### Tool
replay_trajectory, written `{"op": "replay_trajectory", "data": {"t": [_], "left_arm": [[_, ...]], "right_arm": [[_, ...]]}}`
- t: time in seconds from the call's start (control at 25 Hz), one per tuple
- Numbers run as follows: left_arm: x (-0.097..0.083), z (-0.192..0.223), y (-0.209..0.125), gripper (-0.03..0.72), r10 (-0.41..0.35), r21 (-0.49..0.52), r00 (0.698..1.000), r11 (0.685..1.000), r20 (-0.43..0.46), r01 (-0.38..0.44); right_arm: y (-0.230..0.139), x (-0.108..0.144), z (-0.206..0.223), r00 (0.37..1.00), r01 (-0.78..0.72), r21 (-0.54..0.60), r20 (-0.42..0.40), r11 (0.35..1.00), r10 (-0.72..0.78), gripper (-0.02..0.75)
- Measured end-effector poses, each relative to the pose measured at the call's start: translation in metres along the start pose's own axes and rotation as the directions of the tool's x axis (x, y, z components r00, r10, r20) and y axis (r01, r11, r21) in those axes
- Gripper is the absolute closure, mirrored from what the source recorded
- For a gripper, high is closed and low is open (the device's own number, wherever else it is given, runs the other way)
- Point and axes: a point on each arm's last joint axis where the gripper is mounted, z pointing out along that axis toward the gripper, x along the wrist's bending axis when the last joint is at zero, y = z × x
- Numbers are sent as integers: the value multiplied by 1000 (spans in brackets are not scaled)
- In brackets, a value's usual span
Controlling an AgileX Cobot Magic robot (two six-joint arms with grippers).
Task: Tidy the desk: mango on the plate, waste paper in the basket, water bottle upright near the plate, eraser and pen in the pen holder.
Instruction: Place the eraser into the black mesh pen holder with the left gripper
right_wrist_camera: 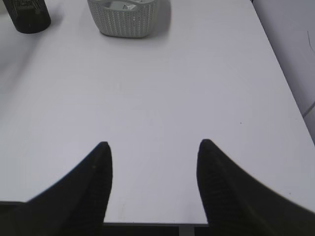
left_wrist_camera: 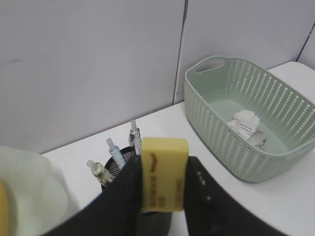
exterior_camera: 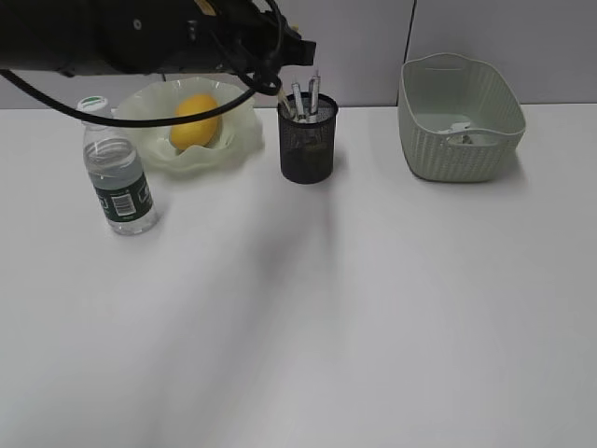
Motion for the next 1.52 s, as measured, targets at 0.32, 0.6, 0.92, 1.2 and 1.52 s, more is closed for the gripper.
{"op": "replay_trajectory", "data": {"t": [0.32, 0.6, 0.92, 1.2, 1.52], "left_arm": [[2, 29, -19, 486, 5, -36, 1000, 999, -23, -6], [3, 49, -17, 486, 5, -94, 999, 996, -32, -8], [4, 86, -26, 486, 7, -124, 999, 992, -38, -11], [5, 104, -33, 486, 11, -137, 999, 990, -40, -17], [14, 113, -44, 486, 7, -131, 998, 991, -60, -15]], "right_arm": [[0, 0, 0, 1000, 0, 0, 0, 1000, 0, 296], [0, 0, 0, 1000, 0, 0, 0, 1000, 0, 296], [0, 0, 0, 1000, 0, 0, 0, 1000, 0, 296], [0, 0, 0, 1000, 0, 0, 0, 1000, 0, 296], [0, 0, 0, 1000, 0, 0, 0, 1000, 0, 296]]}}
